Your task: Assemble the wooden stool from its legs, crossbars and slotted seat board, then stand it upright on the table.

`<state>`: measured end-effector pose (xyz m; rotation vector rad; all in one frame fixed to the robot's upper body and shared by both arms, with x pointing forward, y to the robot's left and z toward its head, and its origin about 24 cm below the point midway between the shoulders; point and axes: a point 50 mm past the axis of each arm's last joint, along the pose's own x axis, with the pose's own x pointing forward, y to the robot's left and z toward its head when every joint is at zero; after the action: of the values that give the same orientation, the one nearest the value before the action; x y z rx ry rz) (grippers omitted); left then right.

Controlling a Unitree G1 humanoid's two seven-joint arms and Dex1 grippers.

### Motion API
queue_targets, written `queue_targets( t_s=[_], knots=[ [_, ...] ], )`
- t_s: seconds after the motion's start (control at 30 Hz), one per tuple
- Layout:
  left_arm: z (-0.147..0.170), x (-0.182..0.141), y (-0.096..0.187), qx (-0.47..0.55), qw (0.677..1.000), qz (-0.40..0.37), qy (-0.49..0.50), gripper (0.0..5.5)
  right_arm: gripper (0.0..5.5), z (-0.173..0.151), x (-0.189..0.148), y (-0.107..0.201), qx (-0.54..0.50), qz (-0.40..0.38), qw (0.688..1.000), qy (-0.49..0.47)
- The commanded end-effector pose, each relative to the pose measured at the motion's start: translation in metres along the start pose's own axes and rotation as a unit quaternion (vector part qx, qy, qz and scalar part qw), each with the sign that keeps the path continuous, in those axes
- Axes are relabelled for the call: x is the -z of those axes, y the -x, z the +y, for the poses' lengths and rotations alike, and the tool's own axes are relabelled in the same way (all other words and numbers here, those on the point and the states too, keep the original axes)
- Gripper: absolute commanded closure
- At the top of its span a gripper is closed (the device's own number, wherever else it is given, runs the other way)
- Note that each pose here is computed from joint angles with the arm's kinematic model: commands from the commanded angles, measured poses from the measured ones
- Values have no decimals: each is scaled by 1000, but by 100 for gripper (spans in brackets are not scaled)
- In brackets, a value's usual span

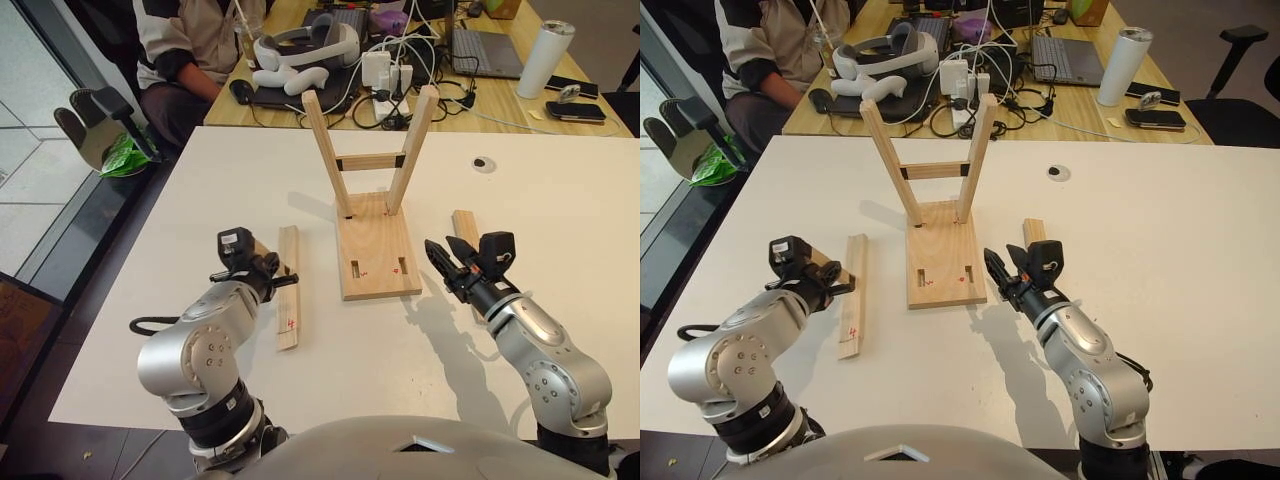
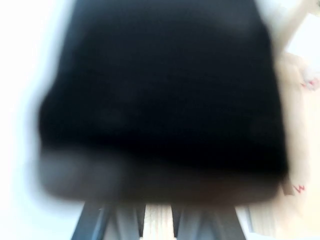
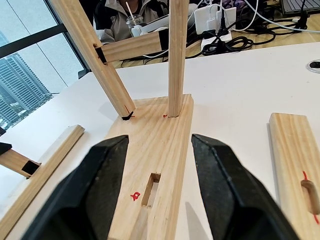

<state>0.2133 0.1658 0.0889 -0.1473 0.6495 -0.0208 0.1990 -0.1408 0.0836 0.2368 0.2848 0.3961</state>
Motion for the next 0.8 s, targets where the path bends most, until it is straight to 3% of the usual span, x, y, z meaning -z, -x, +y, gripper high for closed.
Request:
queue_targets(
  t_s=[0.03,0.4,0.8],
  knots=[
    [-3,2,-17,15,998,20,-51,509,317,2,-6,-6,-13,-6,1000,17],
    [-14,-18,-55,29,997,-10,-77,509,317,5,-9,-13,-35,-8,999,30],
    [-14,-34,-51,22,995,-47,-88,509,317,7,-9,-14,-39,-7,999,31]
  ],
)
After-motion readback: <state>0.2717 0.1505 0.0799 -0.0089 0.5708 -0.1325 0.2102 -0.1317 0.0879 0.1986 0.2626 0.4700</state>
